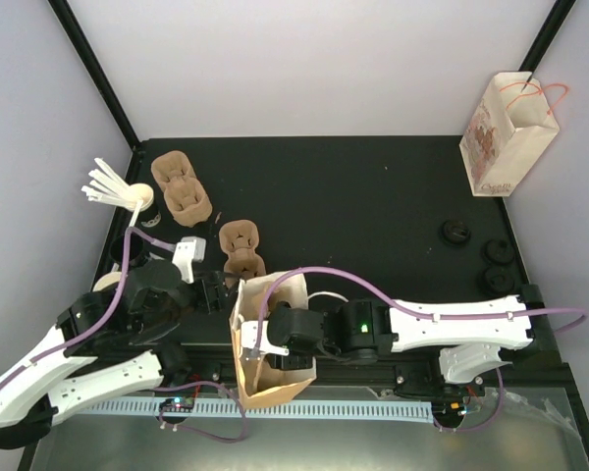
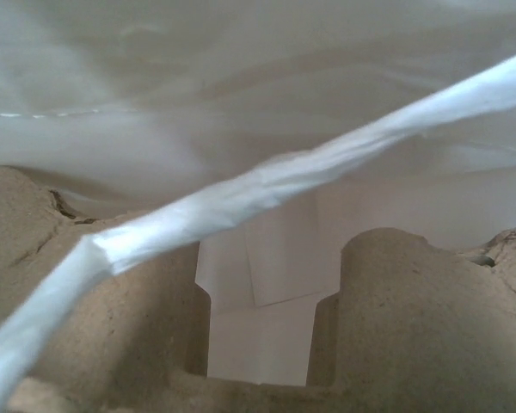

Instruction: Pack the takeout coffee

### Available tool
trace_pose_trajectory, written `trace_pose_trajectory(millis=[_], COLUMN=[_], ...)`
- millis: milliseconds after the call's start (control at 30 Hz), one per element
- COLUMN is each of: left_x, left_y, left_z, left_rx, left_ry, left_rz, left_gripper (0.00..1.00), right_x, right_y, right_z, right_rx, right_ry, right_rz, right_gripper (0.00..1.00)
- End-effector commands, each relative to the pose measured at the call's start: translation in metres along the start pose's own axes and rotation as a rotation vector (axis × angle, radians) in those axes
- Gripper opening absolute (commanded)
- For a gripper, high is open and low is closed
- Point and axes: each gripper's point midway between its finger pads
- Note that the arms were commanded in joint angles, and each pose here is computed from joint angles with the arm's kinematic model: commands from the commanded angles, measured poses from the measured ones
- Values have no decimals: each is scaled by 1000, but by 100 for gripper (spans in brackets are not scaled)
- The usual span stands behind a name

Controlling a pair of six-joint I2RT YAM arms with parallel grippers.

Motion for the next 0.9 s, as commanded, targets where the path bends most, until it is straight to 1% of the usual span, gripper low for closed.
trace_pose_trajectory(millis=[0,167,233,300,367,433,533,633,700,867], left_x=[-15,-10,-14,-24,-38,-50,-54,-57,-64,-76], left_y=[17,38,44,48,49,48,41,34,34,42], left_z=[19,28,28,24,14,-2,-22,-31,-27,-12], left_rx=[-68,-81,-73,-46,9,99,210,268,268,217], left_ry=[-28,-73,-96,-139,-190,-235,-272,-295,-311,-362], left_rz=[-68,-23,-44,-103,-176,-249,-274,-279,-293,-313], left_gripper=[69,71,73,73,71,65,59,54,54,54], right_x=[-15,-22,-24,-27,-30,-33,-34,-36,-39,-50], right_y=[-6,-21,-26,-28,-26,-23,-22,-21,-18,2], right_z=[-11,-24,-27,-26,-22,-18,-16,-15,-13,0], right_rx=[33,97,111,104,84,60,42,33,12,-89], right_ry=[-76,-130,-139,-141,-143,-148,-135,-121,-116,-121], right_rz=[-37,-6,3,-2,-9,-13,-12,-22,-37,-88], right_gripper=[54,55,56,56,56,56,56,57,57,57])
Point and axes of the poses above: each gripper's point midway between its finger pads, its own y axis back along the fingers, its own x axis along the line the jaws close on, z = x × y
